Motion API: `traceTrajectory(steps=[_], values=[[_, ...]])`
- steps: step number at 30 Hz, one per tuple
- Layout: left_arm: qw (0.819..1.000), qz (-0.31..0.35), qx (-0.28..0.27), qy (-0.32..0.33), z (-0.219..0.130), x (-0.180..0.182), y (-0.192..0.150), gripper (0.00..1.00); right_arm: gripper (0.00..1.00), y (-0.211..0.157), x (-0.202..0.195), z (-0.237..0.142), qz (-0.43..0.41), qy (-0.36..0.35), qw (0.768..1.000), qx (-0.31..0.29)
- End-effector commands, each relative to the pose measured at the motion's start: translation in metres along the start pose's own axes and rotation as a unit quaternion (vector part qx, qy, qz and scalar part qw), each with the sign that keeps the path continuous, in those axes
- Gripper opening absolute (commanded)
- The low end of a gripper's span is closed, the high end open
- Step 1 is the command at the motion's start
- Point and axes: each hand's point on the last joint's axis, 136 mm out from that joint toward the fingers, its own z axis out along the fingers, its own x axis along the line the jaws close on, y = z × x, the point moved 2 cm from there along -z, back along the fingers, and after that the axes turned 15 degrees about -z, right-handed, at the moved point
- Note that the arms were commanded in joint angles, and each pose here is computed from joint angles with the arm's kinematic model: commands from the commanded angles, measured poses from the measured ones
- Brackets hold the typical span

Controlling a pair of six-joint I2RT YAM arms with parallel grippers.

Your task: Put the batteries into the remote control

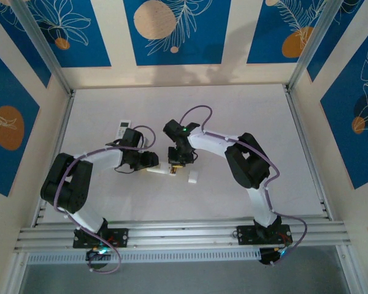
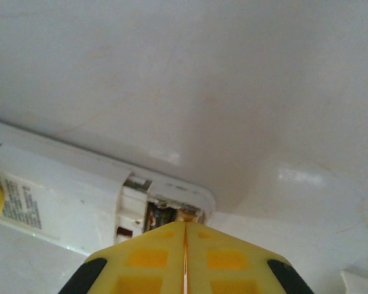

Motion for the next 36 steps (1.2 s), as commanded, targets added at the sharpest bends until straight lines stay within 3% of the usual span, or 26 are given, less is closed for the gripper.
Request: traceTrajectory(steps=[1,10,13,17,21,28,30,33,36], values=[[1.000,-0.004,0.025,-0.001,0.006,-0.002,-0.012,0.55,0.10,-0.010,0.008,-0.003,-0.014,-0.005,1.000,0.011],[1.000,0.002,0.023,0.000,0.004,-0.002,-0.012,0.56,0.09,-0.022,0.000,0.032,-0.006,-0.006,0.999,0.048],[1.000,0.004,0.018,0.000,0.002,-0.003,-0.011,0.58,0.09,-0.015,0.004,0.016,-0.011,0.004,0.999,0.032],[1.000,0.017,-0.006,0.004,-0.014,-0.008,-0.004,0.67,0.13,0.001,0.004,-0.036,-0.046,0.003,0.998,-0.053],[0.998,0.038,-0.052,0.002,-0.040,-0.018,0.007,0.80,0.34,-0.008,-0.019,-0.064,-0.048,-0.030,0.995,-0.084],[0.991,0.064,-0.114,-0.023,-0.076,-0.032,0.015,0.90,0.62,-0.062,-0.051,-0.047,0.040,-0.065,0.997,-0.002],[0.990,0.069,-0.119,-0.028,-0.080,-0.034,0.015,0.91,0.76,-0.069,-0.053,-0.040,0.044,-0.065,0.997,0.008],[0.990,0.073,-0.119,-0.030,-0.080,-0.034,0.014,0.93,0.81,-0.067,-0.042,-0.031,-0.004,-0.016,1.000,0.009],[0.990,0.077,-0.112,-0.026,-0.078,-0.032,0.012,0.94,0.82,-0.062,-0.037,-0.033,-0.143,-0.004,0.990,-0.015]])
